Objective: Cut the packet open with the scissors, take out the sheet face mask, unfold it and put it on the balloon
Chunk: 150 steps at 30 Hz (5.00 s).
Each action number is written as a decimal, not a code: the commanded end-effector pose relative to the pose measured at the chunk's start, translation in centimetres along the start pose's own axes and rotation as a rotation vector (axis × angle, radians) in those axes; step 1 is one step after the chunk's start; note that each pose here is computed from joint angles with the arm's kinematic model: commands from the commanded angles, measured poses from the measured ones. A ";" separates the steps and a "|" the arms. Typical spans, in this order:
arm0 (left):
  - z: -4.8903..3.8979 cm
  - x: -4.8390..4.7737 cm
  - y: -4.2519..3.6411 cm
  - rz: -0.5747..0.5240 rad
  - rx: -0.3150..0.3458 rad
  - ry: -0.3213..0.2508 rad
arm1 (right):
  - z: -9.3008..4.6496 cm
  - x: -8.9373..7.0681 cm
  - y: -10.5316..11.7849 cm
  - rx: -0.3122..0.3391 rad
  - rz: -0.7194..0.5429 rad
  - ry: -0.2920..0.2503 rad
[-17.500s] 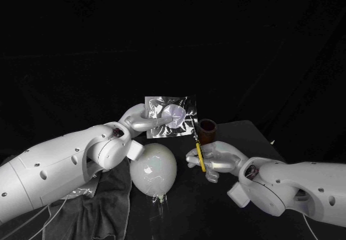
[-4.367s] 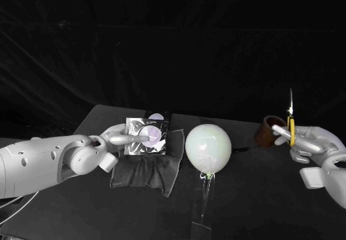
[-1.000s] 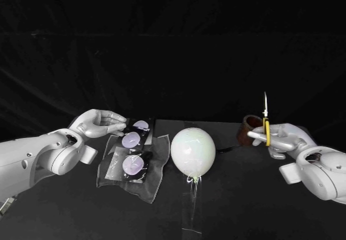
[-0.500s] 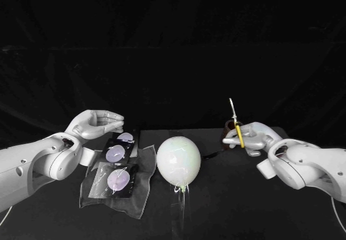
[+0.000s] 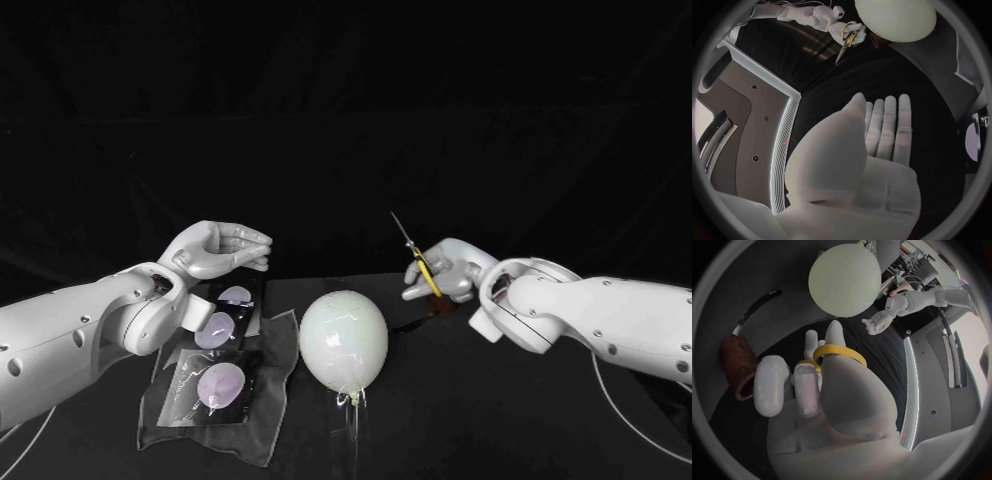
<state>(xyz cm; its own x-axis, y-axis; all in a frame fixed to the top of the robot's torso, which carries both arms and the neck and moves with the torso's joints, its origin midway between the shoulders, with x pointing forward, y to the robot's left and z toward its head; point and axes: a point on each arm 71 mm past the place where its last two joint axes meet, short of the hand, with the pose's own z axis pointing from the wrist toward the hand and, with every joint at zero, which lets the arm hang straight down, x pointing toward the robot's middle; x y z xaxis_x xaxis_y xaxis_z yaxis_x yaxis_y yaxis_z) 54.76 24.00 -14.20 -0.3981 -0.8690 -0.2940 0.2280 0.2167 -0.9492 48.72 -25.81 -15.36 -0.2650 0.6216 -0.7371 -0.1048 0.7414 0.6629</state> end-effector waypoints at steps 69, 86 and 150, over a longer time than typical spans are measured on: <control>11.65 0.16 -9.26 0.518 -0.081 0.144 | 13.8 4.1 15.5 -0.144 -1.100 -0.238; 12.00 1.92 -8.36 0.545 -0.190 0.230 | 13.4 4.7 16.0 -0.158 -1.110 -0.252; 12.11 3.57 -8.01 0.391 -0.263 0.270 | 12.3 4.3 16.9 -0.377 -0.995 -0.354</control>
<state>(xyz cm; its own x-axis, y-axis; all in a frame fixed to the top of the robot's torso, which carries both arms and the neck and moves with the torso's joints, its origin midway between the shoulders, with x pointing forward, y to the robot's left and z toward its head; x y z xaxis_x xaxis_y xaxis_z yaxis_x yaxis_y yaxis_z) 62.44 14.27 -6.14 -0.5297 -0.5534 -0.6428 0.2056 0.6515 -0.7303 57.99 -8.14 -9.50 0.3453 -0.2001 -0.9169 -0.3575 0.8753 -0.3257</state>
